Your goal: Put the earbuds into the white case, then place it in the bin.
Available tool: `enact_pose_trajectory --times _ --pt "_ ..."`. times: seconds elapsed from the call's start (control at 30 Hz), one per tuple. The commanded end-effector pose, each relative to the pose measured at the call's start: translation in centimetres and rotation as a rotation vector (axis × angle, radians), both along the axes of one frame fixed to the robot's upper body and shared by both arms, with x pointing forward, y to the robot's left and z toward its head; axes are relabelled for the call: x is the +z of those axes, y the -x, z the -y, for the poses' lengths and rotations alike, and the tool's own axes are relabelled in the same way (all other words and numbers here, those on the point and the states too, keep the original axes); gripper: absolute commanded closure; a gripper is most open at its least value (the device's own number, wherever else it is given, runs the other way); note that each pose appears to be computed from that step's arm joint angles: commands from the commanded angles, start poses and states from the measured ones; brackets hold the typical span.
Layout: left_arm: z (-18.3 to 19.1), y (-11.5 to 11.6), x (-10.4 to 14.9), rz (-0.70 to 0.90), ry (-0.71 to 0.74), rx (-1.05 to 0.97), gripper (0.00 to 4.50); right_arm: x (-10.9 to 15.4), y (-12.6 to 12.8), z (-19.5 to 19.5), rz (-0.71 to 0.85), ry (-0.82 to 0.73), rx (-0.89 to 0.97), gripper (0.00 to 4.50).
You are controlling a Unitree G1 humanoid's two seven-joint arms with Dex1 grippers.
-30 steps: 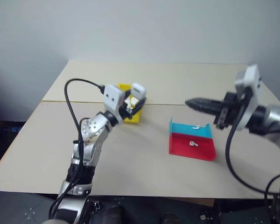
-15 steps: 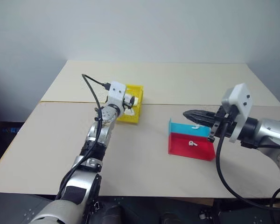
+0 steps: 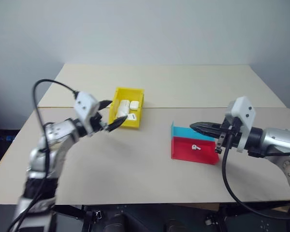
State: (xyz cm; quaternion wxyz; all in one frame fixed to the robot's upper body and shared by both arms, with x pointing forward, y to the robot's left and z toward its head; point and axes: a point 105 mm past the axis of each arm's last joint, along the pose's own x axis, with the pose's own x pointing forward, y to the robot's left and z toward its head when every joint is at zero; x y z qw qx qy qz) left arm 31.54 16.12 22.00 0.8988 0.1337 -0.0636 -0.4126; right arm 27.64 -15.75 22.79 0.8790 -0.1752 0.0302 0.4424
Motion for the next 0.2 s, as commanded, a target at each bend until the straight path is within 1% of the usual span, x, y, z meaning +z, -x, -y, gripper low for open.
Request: enact_pose_trajectory --times 0.03,0.13,0.2 --pt "0.0 4.6 1.8 0.023 -0.042 -0.14 0.06 0.4 0.8 0.0 0.033 0.042 0.073 4.5" --pt "-0.6 6.4 0.9 -0.048 -0.062 -0.133 0.06 -0.3 1.4 0.3 0.029 0.062 0.102 4.5" --pt "-0.8 7.6 0.1 -0.081 -0.08 -0.142 0.06 -0.8 2.5 0.5 0.045 0.08 0.151 4.5"
